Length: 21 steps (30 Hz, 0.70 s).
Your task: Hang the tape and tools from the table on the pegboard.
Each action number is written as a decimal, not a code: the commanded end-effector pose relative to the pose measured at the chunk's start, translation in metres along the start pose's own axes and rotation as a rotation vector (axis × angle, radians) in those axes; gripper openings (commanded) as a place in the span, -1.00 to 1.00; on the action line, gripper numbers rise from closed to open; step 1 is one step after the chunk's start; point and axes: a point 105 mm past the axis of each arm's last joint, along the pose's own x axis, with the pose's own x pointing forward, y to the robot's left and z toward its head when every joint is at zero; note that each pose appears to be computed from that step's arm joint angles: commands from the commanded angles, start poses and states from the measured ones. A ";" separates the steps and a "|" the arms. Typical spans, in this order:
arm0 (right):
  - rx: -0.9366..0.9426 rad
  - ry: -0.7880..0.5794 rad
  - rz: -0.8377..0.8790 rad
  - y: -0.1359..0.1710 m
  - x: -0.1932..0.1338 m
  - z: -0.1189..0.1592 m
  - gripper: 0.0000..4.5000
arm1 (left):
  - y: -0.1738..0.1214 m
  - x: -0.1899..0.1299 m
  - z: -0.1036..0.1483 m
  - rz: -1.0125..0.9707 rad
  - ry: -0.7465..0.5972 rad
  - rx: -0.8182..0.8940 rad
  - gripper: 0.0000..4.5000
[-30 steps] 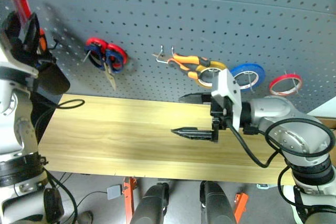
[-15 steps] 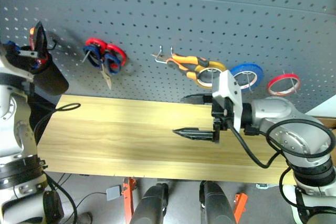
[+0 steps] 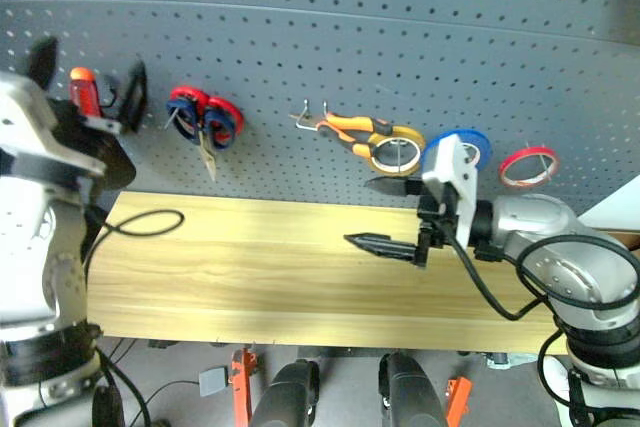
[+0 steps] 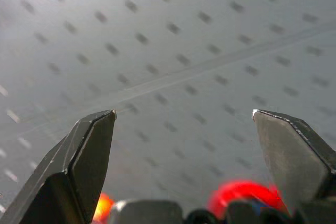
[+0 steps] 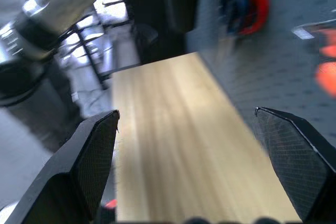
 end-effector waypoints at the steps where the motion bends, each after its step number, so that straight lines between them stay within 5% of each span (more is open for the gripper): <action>1: -0.026 -0.028 -0.013 0.013 -0.010 0.004 1.00 | -0.031 -0.019 0.017 -0.114 -0.024 -0.048 0.99; 9: -0.035 0.017 -0.050 0.024 -0.017 -0.024 1.00 | -0.058 -0.055 -0.013 -0.145 0.143 -0.125 0.99; 17: 0.055 0.001 -0.336 -0.006 -0.022 -0.068 1.00 | -0.057 -0.088 -0.098 -0.048 0.487 -0.231 0.99; 21: 0.121 0.017 -0.526 -0.024 -0.043 -0.100 1.00 | -0.033 -0.117 -0.151 0.194 0.736 -0.115 0.99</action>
